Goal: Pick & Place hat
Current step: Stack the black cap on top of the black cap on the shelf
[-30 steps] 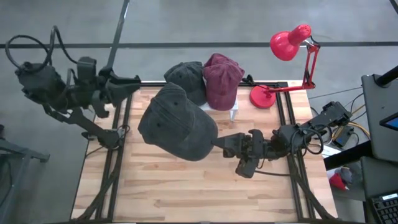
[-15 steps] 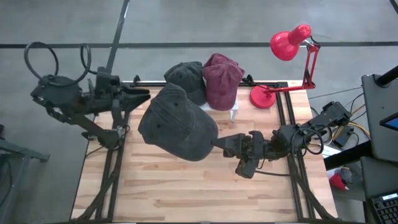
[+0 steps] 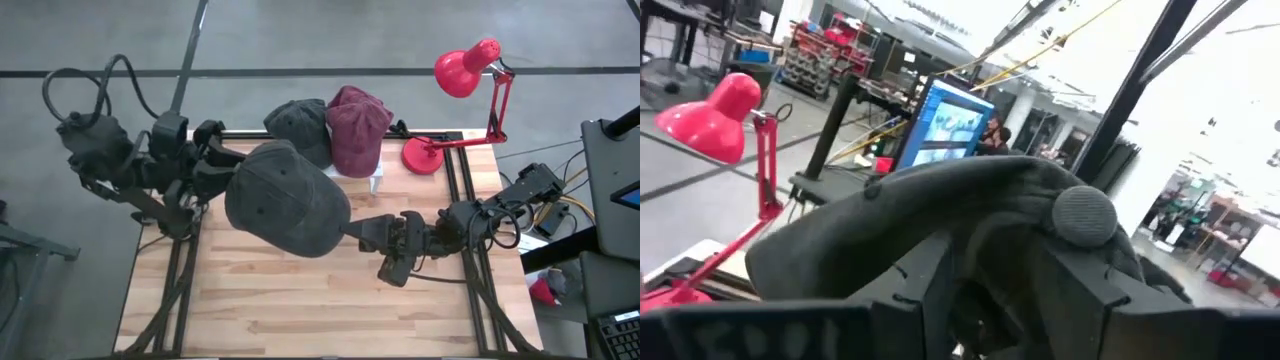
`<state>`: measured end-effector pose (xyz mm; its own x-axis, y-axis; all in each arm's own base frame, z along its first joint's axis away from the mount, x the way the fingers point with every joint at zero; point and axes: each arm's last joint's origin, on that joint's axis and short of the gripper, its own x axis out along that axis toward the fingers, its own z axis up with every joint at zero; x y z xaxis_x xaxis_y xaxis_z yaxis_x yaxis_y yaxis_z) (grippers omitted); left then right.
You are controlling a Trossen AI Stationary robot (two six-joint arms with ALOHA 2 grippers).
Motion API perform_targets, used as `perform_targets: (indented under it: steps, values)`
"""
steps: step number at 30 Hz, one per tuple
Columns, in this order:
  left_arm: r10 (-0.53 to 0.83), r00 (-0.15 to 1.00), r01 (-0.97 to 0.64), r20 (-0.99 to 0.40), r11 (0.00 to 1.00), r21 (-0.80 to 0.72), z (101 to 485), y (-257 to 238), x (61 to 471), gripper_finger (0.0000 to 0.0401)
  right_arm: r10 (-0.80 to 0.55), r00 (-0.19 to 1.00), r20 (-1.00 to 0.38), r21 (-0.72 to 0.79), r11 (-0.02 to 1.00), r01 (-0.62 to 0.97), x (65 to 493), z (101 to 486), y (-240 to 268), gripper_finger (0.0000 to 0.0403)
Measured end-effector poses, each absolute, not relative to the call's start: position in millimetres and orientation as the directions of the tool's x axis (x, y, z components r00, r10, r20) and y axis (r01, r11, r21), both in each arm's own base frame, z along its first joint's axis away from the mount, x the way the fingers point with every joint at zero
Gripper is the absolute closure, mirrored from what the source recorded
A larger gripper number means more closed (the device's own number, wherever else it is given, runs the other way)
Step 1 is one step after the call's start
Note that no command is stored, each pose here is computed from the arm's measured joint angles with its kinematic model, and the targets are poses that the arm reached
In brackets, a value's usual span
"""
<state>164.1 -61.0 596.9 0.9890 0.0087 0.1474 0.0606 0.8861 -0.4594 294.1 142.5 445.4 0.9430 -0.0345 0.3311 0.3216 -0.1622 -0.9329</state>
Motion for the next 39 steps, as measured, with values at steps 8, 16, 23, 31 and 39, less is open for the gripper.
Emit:
perform_targets:
  steps: [8, 16, 23, 31, 39]
  values:
    - [0.01, 0.985, 0.067, 0.17, 0.895, -0.441, 600.7, -56.3, 153.6, 0.0268, -0.035, 0.943, 0.33, -0.933, -0.163, 0.321, 294.1, 445.3, 142.5, 0.039]
    - [0.044, 0.989, 0.023, 0.14, 0.896, -0.444, 598.0, -54.5, 151.8, 0.0268, -0.038, 0.944, 0.327, -0.934, -0.165, 0.317, 294.3, 445.0, 142.3, 0.039]
    - [0.103, 0.989, -0.046, 0.108, 0.898, -0.438, 595.4, -51.1, 148.0, 0.0265, -0.037, 0.945, 0.326, -0.934, -0.168, 0.315, 294.3, 444.8, 142.4, 0.039]
    - [0.092, 0.991, -0.043, 0.095, 0.902, -0.43, 594.4, -49.2, 143.3, 0.0222, -0.037, 0.945, 0.326, -0.934, -0.17, 0.315, 294.3, 444.8, 142.5, 0.039]
    - [0.121, 0.987, -0.065, 0.105, 0.901, -0.429, 597.1, -37.8, 119.8, 0.0197, -0.037, 0.945, 0.325, -0.933, -0.174, 0.314, 294.5, 444.7, 142.5, 0.039]
